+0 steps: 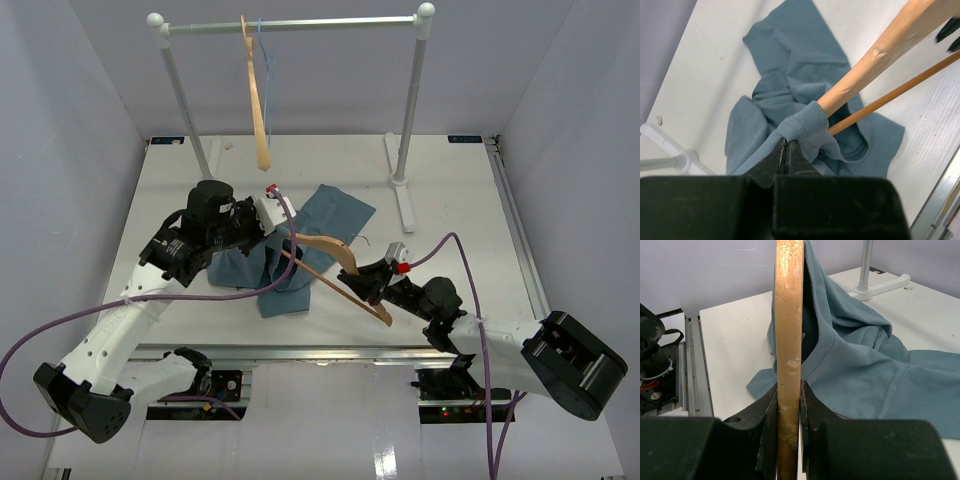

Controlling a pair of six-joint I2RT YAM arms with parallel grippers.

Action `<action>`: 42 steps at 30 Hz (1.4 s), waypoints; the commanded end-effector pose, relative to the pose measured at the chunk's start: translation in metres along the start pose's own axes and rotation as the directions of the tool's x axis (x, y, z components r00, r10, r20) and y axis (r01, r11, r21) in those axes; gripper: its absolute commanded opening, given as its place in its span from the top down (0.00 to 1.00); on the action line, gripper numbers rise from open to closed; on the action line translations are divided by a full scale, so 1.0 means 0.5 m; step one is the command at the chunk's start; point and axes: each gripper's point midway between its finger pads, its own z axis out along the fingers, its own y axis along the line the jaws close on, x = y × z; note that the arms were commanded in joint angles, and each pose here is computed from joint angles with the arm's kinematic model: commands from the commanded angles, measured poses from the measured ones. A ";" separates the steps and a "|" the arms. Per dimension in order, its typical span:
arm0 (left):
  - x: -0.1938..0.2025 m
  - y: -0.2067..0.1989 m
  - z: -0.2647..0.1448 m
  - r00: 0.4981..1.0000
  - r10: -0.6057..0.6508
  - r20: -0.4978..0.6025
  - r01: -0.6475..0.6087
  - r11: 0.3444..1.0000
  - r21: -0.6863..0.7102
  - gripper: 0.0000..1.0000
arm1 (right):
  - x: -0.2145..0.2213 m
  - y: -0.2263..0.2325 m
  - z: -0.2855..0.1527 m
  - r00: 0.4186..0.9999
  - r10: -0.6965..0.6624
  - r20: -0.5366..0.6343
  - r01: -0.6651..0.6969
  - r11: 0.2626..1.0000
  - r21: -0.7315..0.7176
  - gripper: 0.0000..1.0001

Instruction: Place the t-shirt on the hanger

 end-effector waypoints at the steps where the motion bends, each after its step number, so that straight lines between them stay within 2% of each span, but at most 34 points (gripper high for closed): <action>1: -0.108 -0.025 -0.025 0.978 -0.001 0.208 -0.015 0.997 0.078 1.00 | -0.225 0.041 0.019 0.906 -0.134 0.400 0.175 0.982 -0.066 0.92; 11: -0.227 -0.111 -0.064 0.912 -0.029 0.410 -0.078 0.967 0.242 1.00 | -0.230 0.039 0.058 0.908 -0.106 0.405 0.159 0.982 -0.099 0.92; 17: -0.289 -0.142 -0.054 0.887 -0.028 0.460 -0.107 0.959 0.263 1.00 | -0.229 0.044 0.078 0.916 -0.090 0.392 0.154 0.979 -0.135 0.92; 24: -0.320 -0.141 -0.022 0.895 -0.003 0.446 -0.104 0.971 0.216 1.00 | -0.207 0.045 0.079 0.925 -0.092 0.369 0.156 0.977 -0.148 0.92; 31: -0.266 -0.123 0.008 0.936 0.005 0.353 -0.055 0.989 0.134 1.00 | -0.215 0.047 0.074 0.918 -0.092 0.386 0.158 0.977 -0.144 0.92; 32: -0.261 -0.123 0.006 0.938 0.001 0.347 -0.048 0.990 0.129 0.98 | -0.217 0.047 0.071 0.915 -0.090 0.392 0.157 0.977 -0.142 0.92; 36: -0.263 -0.134 -0.011 0.943 -0.062 0.328 0.004 0.985 0.175 0.67 | -0.233 0.051 0.065 0.905 -0.058 0.422 0.133 0.980 -0.151 0.92; 38: -0.258 -0.129 -0.018 0.956 -0.101 0.276 0.053 0.982 0.179 0.54 | -0.245 0.058 0.061 0.897 -0.036 0.440 0.121 0.978 -0.167 0.92; 40: -0.264 -0.108 -0.024 0.961 -0.146 0.234 0.114 0.983 0.144 0.48 | -0.259 0.065 0.054 0.886 -0.019 0.463 0.115 0.977 -0.181 0.92; 42: -0.253 -0.083 -0.027 0.965 -0.193 0.177 0.181 0.980 0.080 0.47 | -0.273 0.073 0.044 0.873 -0.006 0.487 0.114 0.974 -0.193 0.92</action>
